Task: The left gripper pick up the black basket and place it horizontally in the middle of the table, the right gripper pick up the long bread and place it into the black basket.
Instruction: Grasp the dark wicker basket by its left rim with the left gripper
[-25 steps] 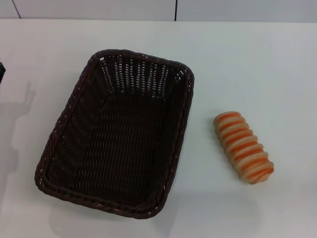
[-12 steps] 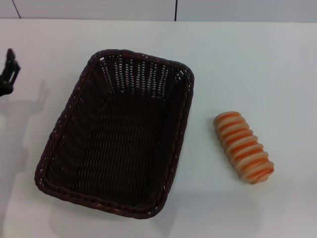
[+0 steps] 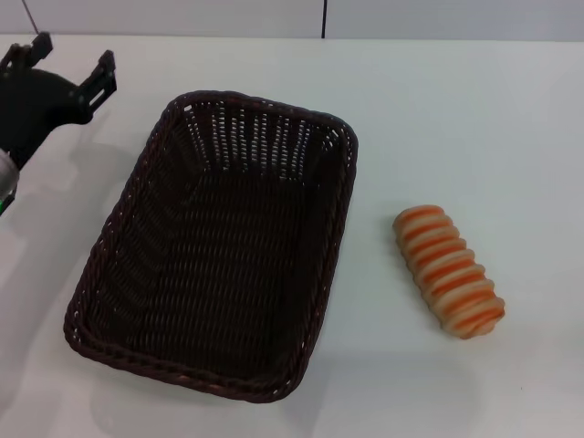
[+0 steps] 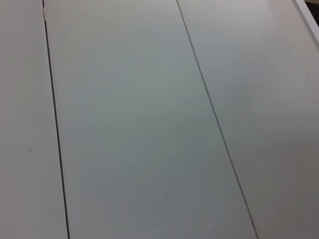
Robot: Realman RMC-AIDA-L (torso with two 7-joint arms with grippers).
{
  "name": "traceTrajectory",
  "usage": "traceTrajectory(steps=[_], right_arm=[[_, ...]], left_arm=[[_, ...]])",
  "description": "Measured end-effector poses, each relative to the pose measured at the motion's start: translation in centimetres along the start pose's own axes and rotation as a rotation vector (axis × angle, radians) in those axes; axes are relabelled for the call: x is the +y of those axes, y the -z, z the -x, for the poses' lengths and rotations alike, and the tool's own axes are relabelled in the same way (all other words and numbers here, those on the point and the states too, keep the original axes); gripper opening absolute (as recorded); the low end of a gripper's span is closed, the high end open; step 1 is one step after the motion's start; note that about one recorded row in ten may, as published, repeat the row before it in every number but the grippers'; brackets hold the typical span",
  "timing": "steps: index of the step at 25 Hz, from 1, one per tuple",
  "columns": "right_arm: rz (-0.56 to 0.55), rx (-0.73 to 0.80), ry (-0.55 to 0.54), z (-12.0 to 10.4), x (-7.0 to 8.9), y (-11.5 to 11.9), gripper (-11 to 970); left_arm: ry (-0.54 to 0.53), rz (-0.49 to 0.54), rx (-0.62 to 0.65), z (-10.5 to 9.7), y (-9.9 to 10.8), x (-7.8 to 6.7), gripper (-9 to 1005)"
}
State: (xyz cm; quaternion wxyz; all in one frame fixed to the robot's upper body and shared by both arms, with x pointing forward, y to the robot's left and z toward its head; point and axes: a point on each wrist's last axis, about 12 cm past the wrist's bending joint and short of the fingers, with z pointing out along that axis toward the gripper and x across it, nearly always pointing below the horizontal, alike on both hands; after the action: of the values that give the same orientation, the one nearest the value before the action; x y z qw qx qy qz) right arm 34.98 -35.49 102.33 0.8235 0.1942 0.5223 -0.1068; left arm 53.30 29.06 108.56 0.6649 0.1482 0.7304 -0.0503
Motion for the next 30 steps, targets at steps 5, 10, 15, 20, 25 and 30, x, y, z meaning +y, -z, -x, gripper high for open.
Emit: traceTrajectory(steps=[5, 10, 15, 20, 25, 30], right_arm=[[0.000, 0.001, 0.000, 0.0, 0.0, 0.0, 823], [-0.001, 0.005, 0.000, -0.1, 0.0, 0.0, 823], [-0.001, 0.017, -0.001, -0.2, 0.0, -0.1, 823], [-0.002, 0.023, 0.002, -0.3, 0.0, -0.1, 823], [-0.002, 0.024, 0.006, -0.3, -0.1, -0.1, 823], [-0.001, 0.024, 0.007, -0.3, -0.2, -0.2, 823]], left_arm=[[-0.049, -0.036, 0.240, 4.8, -0.9, -1.5, 802], [-0.123, -0.029, 0.447, 8.1, -0.6, -3.3, 801], [-0.194, -0.104, 0.582, 9.7, 0.4, -5.4, 801], [-0.172, -0.125, 0.633, 9.4, 0.6, -6.1, 801], [-0.158, -0.140, 0.679, 8.3, 0.7, -6.6, 801], [-0.151, -0.161, 0.756, 7.3, 0.0, -7.0, 802]])
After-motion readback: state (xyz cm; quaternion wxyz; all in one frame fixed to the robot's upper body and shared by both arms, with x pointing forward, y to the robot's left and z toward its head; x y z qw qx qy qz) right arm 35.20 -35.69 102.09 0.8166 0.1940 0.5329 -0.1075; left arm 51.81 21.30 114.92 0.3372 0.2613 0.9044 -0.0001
